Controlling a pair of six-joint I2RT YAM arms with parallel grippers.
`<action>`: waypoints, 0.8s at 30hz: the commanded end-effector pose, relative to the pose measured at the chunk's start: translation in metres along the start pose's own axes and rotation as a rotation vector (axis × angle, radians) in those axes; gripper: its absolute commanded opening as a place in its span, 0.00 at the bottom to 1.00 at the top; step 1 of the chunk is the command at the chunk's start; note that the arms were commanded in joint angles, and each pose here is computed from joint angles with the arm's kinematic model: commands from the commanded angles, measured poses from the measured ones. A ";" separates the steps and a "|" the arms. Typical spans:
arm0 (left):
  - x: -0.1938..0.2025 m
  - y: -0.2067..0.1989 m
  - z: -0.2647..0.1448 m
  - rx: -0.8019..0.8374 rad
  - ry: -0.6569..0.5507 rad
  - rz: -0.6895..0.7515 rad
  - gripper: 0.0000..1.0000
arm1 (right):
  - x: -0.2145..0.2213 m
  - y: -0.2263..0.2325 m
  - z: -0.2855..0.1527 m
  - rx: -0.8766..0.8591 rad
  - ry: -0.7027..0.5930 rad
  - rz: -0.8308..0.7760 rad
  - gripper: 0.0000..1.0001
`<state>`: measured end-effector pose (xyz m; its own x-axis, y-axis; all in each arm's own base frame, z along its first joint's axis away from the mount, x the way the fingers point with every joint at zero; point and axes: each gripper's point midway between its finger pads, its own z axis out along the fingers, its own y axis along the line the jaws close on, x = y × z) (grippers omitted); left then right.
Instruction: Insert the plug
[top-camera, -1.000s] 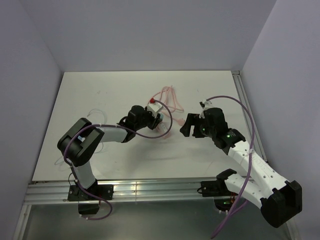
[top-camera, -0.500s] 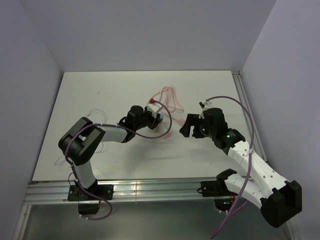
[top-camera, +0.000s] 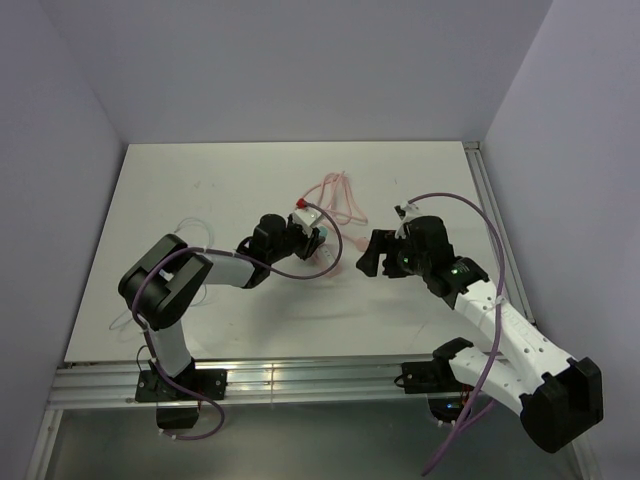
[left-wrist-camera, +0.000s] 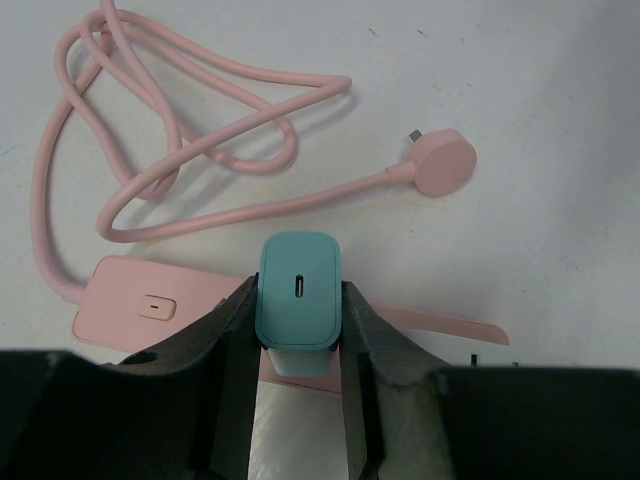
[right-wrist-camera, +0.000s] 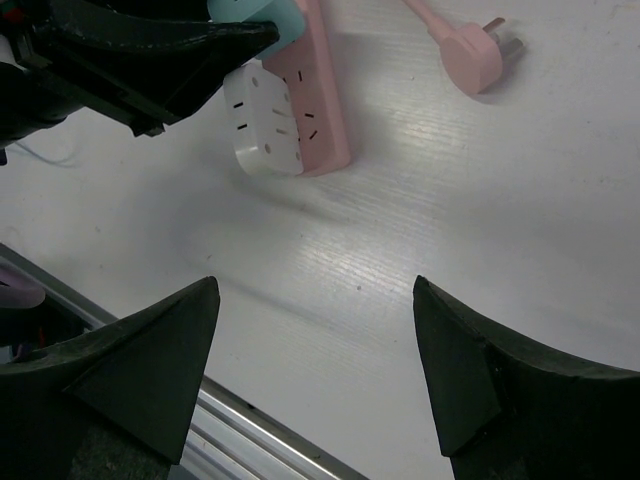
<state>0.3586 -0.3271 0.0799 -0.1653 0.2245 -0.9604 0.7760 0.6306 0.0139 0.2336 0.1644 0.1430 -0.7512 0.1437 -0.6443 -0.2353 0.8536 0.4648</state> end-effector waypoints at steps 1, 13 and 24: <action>0.069 0.008 -0.015 -0.066 0.217 -0.048 0.00 | -0.004 0.006 0.003 -0.041 -0.014 -0.001 0.85; 0.072 0.011 -0.012 -0.095 0.224 -0.067 0.00 | -0.004 0.007 0.002 -0.051 -0.013 -0.011 0.84; 0.027 0.015 -0.012 -0.156 0.151 -0.134 0.00 | -0.001 0.013 0.017 -0.100 -0.005 -0.025 0.88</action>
<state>0.3657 -0.3278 0.0824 -0.2714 0.1578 -0.9494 0.6984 0.7111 -0.0814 0.2306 0.1760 0.1249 -0.7893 0.1184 -0.6025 -0.2589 0.8255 0.5015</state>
